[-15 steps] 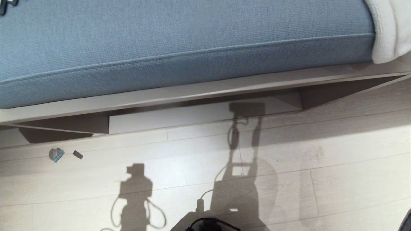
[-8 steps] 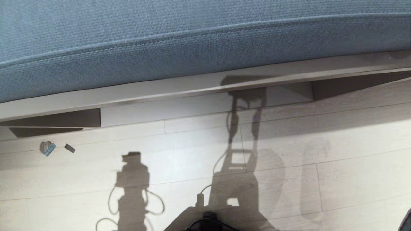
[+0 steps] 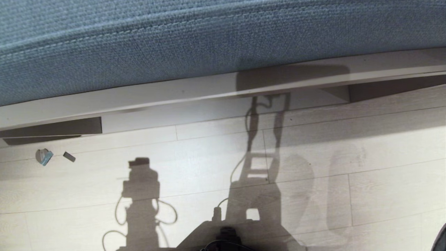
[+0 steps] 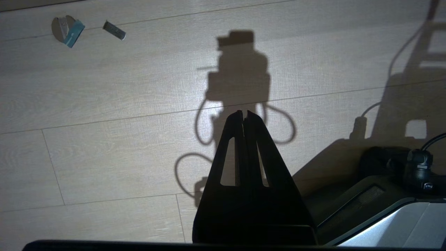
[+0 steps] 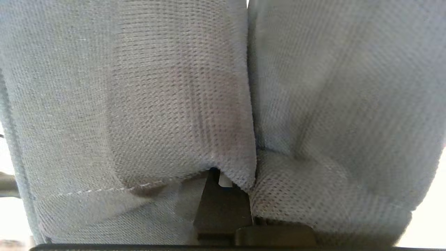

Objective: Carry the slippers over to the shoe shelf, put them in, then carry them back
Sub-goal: Place the slippers into the shoe cabinet

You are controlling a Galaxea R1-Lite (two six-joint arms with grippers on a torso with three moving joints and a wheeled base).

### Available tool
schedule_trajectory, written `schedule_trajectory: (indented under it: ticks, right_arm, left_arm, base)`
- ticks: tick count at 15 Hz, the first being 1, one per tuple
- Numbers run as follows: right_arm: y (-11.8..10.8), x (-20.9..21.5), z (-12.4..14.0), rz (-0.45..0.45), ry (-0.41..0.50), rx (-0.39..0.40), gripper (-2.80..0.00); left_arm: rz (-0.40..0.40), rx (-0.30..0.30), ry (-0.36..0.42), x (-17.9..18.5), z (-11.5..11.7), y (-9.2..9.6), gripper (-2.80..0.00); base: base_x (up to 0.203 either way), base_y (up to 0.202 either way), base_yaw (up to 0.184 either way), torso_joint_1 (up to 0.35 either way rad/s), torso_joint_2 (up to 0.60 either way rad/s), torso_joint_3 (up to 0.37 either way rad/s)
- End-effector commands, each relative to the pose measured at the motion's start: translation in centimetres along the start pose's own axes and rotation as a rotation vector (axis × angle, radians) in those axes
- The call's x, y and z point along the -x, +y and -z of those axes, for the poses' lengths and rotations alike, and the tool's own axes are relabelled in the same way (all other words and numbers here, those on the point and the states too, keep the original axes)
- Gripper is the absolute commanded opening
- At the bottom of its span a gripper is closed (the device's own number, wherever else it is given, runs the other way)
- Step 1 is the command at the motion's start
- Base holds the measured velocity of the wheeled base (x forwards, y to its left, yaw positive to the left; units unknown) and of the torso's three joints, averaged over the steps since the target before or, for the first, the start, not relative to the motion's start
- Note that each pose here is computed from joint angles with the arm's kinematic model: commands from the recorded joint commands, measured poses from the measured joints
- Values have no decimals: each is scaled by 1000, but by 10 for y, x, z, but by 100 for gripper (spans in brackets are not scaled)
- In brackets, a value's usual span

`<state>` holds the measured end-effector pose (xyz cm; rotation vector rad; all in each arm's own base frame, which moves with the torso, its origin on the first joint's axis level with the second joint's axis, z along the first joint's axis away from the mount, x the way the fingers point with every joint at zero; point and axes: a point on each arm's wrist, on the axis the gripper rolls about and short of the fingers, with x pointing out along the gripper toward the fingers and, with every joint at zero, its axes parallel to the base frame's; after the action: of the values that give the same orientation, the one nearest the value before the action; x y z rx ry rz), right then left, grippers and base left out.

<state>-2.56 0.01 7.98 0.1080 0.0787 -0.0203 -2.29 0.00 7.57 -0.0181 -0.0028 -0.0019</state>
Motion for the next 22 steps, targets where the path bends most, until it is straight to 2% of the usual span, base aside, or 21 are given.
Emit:
schedule_trajectory:
  ticks: [1, 5, 9, 11, 13, 15, 18, 22]
  right_arm:
    - [3, -1, -21, -28, 6, -14, -280]
    - [12, -23, -66, -218, 131, -28, -280]
    - [20, -89, -100, -343, 241, 18, -280]
    - [24, -129, -110, -397, 244, 42, -280]
    - [30, -159, -121, -443, 195, 74, -280]
    - [35, -179, -133, -439, 124, 104, -280]
    - [44, -202, -140, -377, 51, 119, -280]
    - [60, -214, -135, -380, 72, 127, -280]
  left_arm:
    - [1, 0, 0, 0, 0, 0, -280]
    - [1, 0, 0, 0, 0, 0, -280]
    - [0, -1, 0, 0, 0, 0, -280]
    - [0, -1, -1, 0, 0, 0, -280]
    - [1, -1, 0, 0, 0, 0, -280]
    - [1, -1, 0, 0, 0, 0, -280]
    - [1, -1, 0, 0, 0, 0, -280]
    - [1, -1, 0, 0, 0, 0, -280]
  base:
    - [0, 0, 0, 0, 0, 0]
    - [0, 0, 0, 0, 0, 0]
    - [0, 0, 0, 0, 0, 0]
    - [0, 0, 0, 0, 0, 0]
    - [0, 0, 0, 0, 0, 0]
    - [0, 0, 0, 0, 0, 0]
    - [0, 0, 0, 0, 0, 0]
    - [0, 0, 0, 0, 0, 0]
